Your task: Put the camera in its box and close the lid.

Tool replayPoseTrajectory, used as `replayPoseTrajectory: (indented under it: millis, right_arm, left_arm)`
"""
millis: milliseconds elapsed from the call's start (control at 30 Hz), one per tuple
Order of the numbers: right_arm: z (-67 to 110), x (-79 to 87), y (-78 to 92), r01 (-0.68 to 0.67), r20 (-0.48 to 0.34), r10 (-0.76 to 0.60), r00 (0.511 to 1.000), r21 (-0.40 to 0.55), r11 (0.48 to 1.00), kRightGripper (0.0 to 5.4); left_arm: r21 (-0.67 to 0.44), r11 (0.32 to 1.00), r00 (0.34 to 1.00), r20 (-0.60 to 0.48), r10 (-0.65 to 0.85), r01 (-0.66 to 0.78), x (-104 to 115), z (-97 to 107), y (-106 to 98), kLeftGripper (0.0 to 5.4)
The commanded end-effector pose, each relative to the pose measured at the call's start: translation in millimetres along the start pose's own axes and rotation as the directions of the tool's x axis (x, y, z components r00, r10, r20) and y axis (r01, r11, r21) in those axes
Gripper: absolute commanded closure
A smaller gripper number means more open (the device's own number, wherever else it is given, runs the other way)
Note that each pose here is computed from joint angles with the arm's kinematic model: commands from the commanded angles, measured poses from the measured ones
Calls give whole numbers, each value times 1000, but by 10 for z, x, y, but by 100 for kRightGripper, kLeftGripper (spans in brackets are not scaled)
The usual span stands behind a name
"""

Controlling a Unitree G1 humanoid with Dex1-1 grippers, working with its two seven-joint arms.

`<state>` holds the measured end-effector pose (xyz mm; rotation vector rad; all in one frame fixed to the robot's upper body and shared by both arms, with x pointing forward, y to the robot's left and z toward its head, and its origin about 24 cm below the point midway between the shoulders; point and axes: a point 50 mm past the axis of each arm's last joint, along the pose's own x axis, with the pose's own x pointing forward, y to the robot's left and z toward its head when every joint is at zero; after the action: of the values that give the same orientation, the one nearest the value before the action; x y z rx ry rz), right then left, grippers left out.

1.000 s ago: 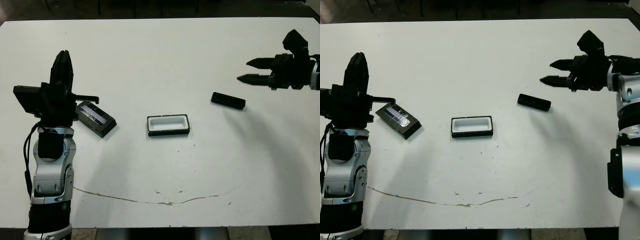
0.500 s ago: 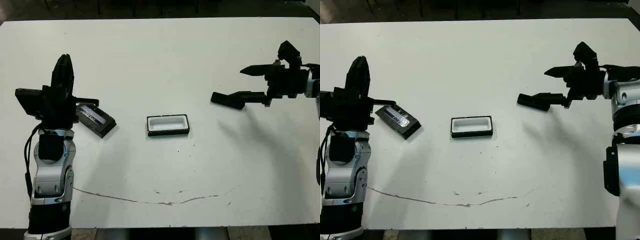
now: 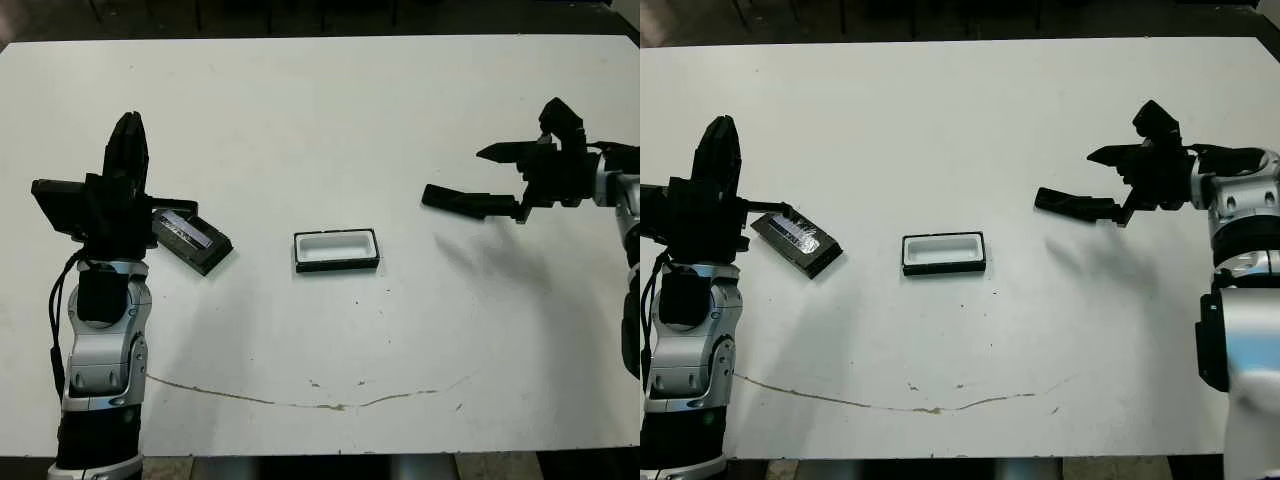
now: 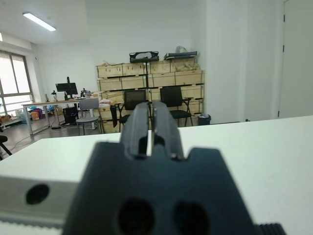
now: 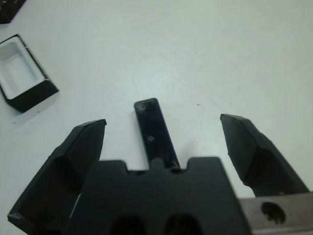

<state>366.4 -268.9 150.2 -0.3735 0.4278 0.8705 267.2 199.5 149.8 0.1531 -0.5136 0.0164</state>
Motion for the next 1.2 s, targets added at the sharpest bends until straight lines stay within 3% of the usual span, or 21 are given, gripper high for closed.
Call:
replayPoseTrajectory:
  millis: [33,333,567,967,1200]
  right_arm:
    - [-105,60,38,-9,-26,11,1000,58,998,1]
    - [-242,95,58,29,-71,-19,997,138,990,1]
    - [-320,154,90,49,-123,-38,992,88,995,1]
    - [-452,208,173,13,-108,2,994,129,992,1]
    - [-529,215,170,72,-150,-53,987,120,990,102]
  left_arm:
    - [15,1000,1000,-31,4,-4,-52,-58,36,540]
    - [16,1000,999,-38,12,-12,-54,-62,48,540]
    - [22,1000,999,-39,16,-15,-51,-63,54,540]
    - [18,1000,999,-42,19,-18,-54,-59,57,540]
    - [14,1000,999,-43,18,-17,-58,-60,58,540]
